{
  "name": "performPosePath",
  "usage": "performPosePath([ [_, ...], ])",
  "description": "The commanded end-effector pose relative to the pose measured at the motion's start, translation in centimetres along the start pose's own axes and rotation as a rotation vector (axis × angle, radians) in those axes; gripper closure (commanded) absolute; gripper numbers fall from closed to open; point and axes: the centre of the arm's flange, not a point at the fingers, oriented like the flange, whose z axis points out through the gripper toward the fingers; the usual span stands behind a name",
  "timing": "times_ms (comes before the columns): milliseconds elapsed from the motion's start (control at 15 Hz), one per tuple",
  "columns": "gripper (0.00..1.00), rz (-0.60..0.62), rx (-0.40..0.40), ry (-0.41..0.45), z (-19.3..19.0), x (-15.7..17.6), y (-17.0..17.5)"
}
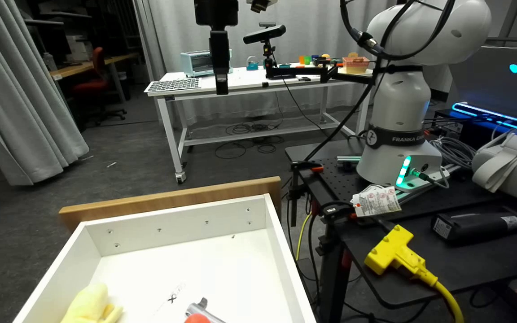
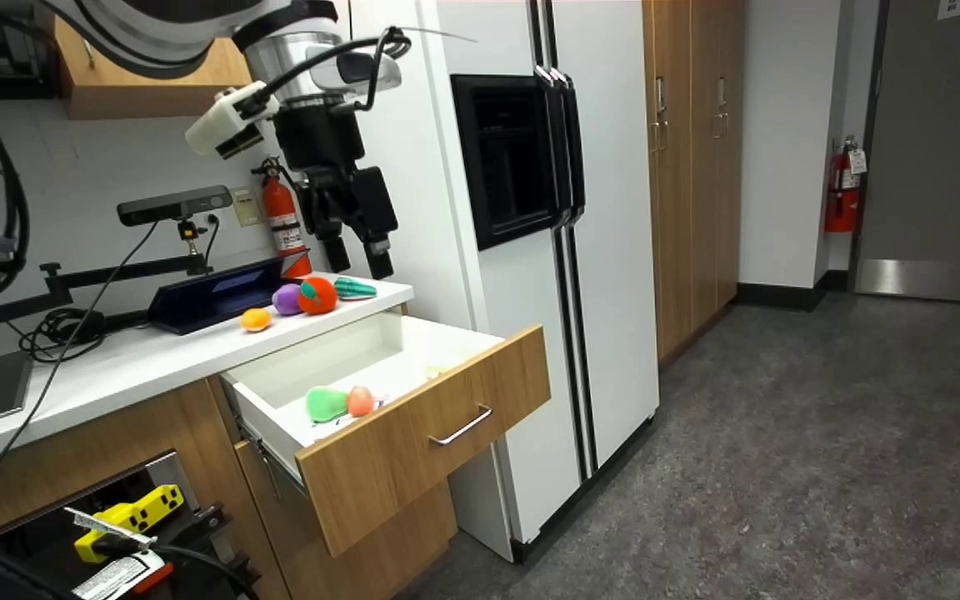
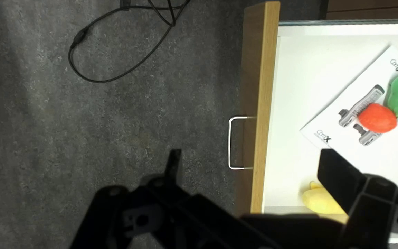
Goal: Close and open the drawer
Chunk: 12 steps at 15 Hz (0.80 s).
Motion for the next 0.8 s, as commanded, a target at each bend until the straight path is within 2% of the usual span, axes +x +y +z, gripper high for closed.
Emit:
performPosePath([
  [0,0.0,-0.02,0.003,0.03,2.6,2.2,0.3],
  [333,0.0,-0.019,0.022,0.015,5.8,4.5,0.4],
  [467,0.0,-0.035,0.042,0.011,5.8,4.2,0.3],
  [533,0.0,-0.012,0.005,-0.001,6.0,3.3,0.2],
  [733,0.0,-0.022,0.015,-0.004,6.2,3.6,0.2],
])
